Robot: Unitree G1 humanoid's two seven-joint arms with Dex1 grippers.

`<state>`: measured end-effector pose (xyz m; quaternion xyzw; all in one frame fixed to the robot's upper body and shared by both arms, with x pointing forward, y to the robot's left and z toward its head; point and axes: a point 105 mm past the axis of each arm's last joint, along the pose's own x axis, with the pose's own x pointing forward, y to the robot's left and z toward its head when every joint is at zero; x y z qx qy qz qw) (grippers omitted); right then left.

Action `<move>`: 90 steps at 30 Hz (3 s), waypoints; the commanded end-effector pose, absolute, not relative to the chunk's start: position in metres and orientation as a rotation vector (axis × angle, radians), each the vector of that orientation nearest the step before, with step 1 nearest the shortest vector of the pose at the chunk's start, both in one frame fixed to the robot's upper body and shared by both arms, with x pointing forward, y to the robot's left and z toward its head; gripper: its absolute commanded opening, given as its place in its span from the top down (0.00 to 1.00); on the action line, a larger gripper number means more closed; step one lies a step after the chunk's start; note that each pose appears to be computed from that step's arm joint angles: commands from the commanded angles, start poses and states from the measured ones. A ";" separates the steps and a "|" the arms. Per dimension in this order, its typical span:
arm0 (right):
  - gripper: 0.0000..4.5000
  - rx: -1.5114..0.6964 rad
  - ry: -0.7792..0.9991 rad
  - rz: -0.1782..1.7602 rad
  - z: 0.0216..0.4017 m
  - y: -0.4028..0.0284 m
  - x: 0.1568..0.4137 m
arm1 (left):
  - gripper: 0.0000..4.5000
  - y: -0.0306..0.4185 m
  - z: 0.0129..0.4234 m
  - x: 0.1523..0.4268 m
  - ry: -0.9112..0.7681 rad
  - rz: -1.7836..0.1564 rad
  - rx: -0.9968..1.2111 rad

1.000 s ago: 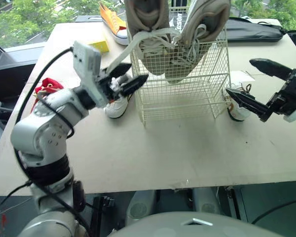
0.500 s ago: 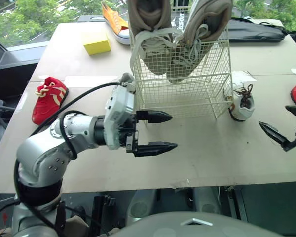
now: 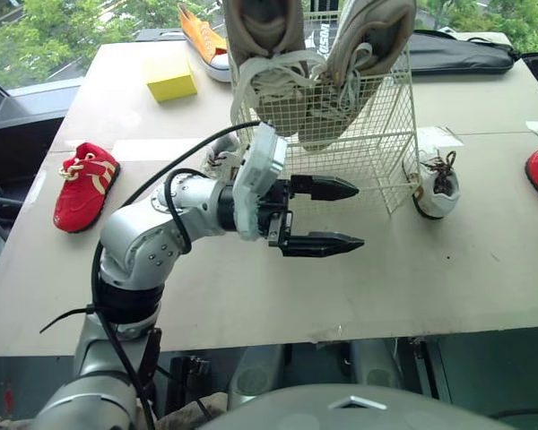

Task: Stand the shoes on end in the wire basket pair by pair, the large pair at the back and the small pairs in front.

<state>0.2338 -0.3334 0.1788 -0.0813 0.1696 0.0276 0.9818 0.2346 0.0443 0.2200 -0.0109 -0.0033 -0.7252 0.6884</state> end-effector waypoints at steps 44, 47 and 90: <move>0.59 -0.249 0.084 -0.010 0.129 -0.247 0.294 | 0.00 0.068 0.241 0.257 -0.023 -1.377 0.099; 0.59 -0.343 0.049 0.031 0.153 -0.264 0.277 | 0.00 0.068 0.246 0.266 -0.021 -1.354 0.073; 0.60 -1.352 -0.465 1.580 0.302 -0.090 0.230 | 0.47 0.052 0.255 0.247 0.709 -1.923 0.191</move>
